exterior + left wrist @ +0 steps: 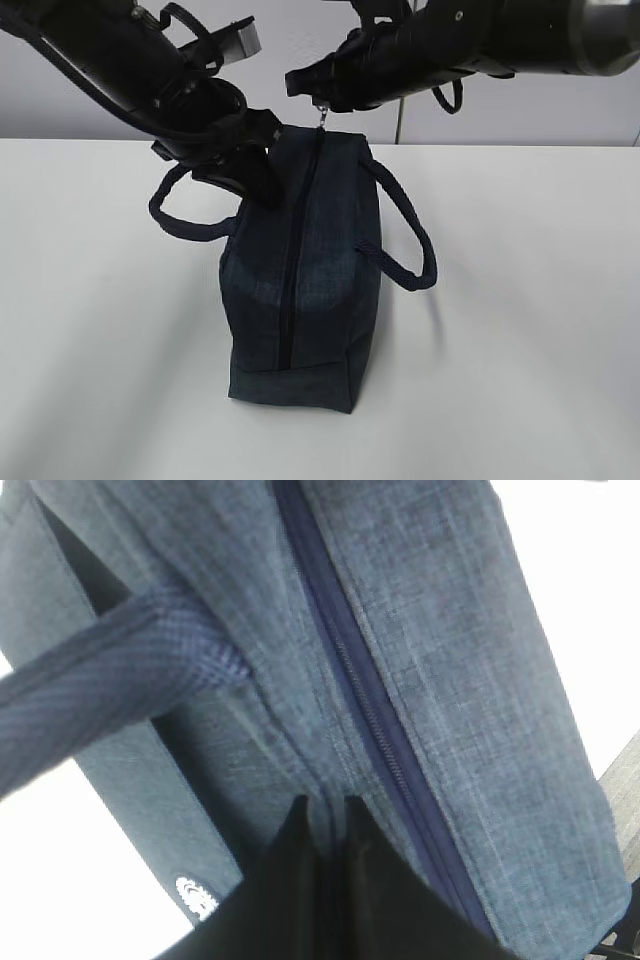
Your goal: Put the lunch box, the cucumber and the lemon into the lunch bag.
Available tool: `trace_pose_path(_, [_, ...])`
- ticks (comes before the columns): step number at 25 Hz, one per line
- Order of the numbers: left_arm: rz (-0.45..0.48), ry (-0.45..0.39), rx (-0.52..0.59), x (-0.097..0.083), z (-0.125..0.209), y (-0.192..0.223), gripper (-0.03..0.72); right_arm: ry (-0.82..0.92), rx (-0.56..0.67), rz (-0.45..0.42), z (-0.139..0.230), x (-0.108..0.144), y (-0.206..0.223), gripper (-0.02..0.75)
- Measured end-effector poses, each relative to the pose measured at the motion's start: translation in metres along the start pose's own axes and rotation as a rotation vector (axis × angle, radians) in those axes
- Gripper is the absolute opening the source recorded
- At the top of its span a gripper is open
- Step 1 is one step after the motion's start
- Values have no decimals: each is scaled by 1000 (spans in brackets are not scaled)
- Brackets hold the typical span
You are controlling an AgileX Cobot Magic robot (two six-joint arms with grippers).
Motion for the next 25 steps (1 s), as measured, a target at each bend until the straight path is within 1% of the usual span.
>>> trace_pose_path(7, [5,6,28,-3,5,-3,-9,-18,2,-4,-2,0,0,0])
trace_pose_path(18, [2,52,47,-14,15,-23,-9,-21,-14,-3,-6,2,0,0])
trace_pose_path(25, [7,124,73,-38,26,-20,-9,-21,-16,-2,-6,2,0,0])
Point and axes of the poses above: a point on each arm's last joint axis where the gripper is mounted, y pointing out along that axis toward the gripper, x along the wrist's bending axis when the last joint is at zero, z = x × y, the point moved 7 cm from there along y, pointing out along that axis toward the gripper, and after that the axes turned 11 degrees about -y, right-handed, at the moved point
